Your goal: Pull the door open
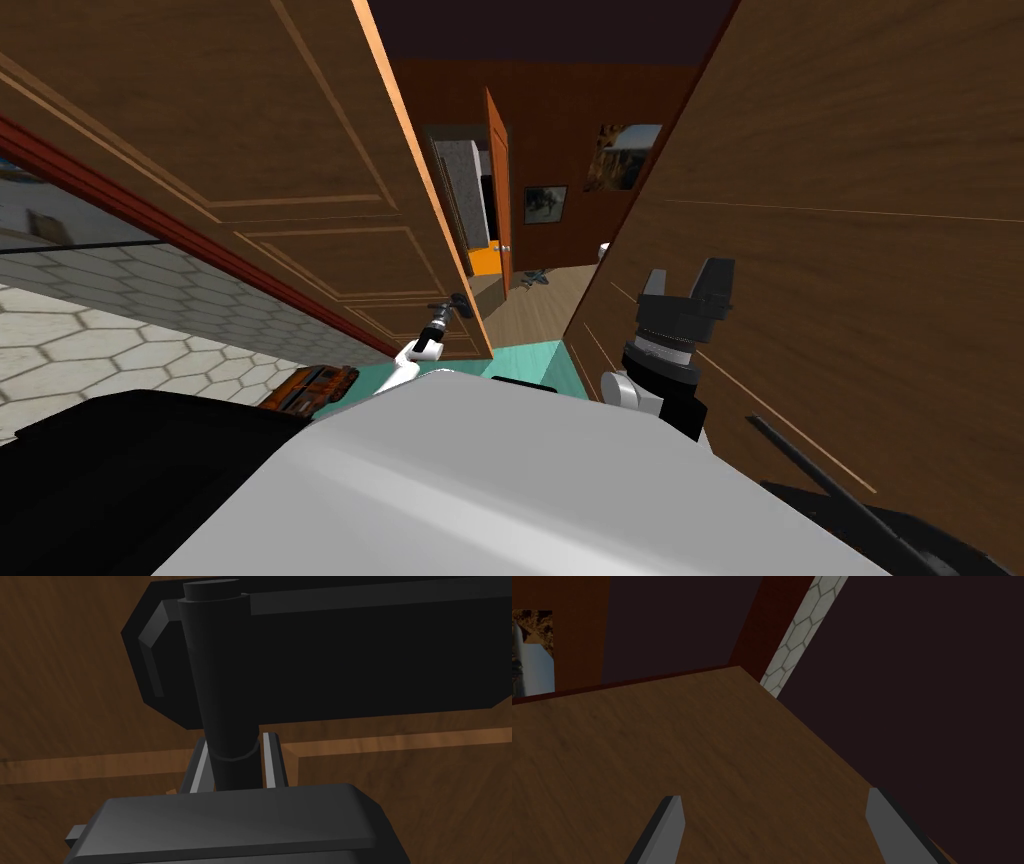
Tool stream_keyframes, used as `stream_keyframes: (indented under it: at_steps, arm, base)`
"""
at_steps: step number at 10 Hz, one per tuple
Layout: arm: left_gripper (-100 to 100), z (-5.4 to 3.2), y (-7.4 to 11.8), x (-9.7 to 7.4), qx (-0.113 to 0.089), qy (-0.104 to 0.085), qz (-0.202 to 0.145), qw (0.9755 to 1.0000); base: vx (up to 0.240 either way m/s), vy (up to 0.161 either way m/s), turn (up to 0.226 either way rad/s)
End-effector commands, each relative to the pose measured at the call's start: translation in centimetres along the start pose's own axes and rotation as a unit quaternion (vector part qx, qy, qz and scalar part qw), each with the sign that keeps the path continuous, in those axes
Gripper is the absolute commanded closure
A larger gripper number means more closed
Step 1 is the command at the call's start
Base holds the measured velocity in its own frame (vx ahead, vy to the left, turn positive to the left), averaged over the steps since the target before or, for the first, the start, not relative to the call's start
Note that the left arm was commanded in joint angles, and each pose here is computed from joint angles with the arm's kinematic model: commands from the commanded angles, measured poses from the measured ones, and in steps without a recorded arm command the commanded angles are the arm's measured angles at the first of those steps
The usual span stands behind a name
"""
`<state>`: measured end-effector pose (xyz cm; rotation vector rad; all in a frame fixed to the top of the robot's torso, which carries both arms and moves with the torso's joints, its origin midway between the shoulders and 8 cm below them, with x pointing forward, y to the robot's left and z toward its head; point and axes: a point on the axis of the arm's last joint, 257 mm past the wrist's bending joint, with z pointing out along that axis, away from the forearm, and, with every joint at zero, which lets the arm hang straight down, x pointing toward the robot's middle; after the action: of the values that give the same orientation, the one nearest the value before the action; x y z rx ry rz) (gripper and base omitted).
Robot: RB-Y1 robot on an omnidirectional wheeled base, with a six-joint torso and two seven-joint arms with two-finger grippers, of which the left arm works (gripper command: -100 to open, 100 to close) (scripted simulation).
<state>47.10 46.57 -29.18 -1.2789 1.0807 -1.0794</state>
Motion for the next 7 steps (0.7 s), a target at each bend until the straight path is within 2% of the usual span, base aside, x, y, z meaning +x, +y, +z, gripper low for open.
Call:
stream_keyframes:
  at_steps: [1,4,5,6,7]
  arm:
    - [100,-0.4,0.1,0.1,-0.001,0.009,-0.001,1.0]
    - [100,-1.14,0.1,0.4,-0.002,0.028,-0.002,0.9996]
    - [100,-0.9,0.0,0.3,-0.002,0.023,-0.001,0.9997]
    - [100,-1.7,0.2,0.5,-0.003,0.034,-0.002,0.9994]
    - [100,-2.06,0.2,0.5,-0.002,0.04,-0.002,0.9992]
  base:
    - [-0.198,0.06,-0.127]
    - [-0.241,0.065,-0.144]
    - [-0.118,0.028,-0.046]
    - [-0.158,0.024,-0.151]
    - [-0.241,0.068,-0.158]
